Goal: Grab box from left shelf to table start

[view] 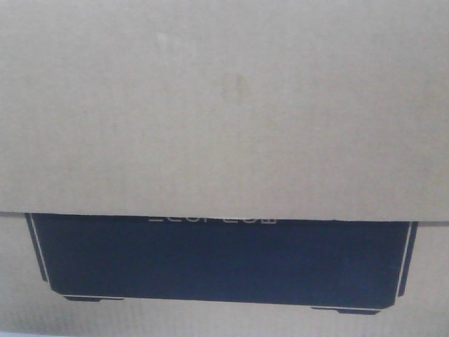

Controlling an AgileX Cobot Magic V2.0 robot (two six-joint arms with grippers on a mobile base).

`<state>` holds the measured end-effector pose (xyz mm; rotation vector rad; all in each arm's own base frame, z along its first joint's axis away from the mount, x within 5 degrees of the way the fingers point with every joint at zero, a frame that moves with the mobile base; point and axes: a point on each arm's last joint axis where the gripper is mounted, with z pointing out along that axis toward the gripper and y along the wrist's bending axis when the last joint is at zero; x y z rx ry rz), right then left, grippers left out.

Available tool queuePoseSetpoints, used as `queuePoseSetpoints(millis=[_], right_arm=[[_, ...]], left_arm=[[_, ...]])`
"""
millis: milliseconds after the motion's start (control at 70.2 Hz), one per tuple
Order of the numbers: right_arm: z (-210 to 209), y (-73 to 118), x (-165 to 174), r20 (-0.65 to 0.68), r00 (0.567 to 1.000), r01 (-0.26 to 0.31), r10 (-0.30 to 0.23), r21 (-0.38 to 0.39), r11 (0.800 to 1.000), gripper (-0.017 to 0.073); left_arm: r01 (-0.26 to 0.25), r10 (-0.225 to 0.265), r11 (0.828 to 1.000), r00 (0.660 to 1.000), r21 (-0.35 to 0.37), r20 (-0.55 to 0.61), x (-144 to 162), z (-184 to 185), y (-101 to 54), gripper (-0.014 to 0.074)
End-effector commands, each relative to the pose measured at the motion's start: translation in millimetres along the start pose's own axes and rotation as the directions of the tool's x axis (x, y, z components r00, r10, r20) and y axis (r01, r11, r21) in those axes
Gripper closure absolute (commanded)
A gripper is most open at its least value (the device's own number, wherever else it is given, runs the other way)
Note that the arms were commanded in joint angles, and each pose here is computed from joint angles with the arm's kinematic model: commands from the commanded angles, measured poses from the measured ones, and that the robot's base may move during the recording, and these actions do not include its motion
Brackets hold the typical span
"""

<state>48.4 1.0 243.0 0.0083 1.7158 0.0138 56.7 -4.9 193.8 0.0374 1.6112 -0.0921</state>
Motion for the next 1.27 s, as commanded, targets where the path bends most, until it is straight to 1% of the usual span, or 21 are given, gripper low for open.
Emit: queuePoseSetpoints(millis=[0,128,214,242,1254], right_arm=[[4.1,-1.7,1.9,0.158,0.987,0.008,-0.011,0.021,1.0,0.0493],[9.6,-2.4,28.1,0.205,0.979,0.006,-0.011,0.025,1.0,0.0493],[14.0,-2.9,40.8,0.203,0.979,0.005,-0.01,0.026,1.0,0.0493],[14.2,-2.8,42.3,0.175,0.984,0.005,-0.01,0.025,1.0,0.0493],[14.2,-2.8,42.3,0.176,0.984,0.005,-0.01,0.025,1.0,0.0493]], left_arm=[[0.004,-0.004,1.0,0.993,-0.003,0.116,-10.6,-2.0,0.2,0.0693],[0.004,-0.004,1.0,0.993,-0.003,0.116,-10.6,-2.0,0.2,0.0693],[0.004,-0.004,1.0,0.993,-0.003,0.116,-10.6,-2.0,0.2,0.0693],[0.004,-0.004,1.0,0.993,-0.003,0.116,-10.6,-2.0,0.2,0.0693],[0.004,-0.004,1.0,0.993,-0.003,0.116,-10.6,-2.0,0.2,0.0693]])
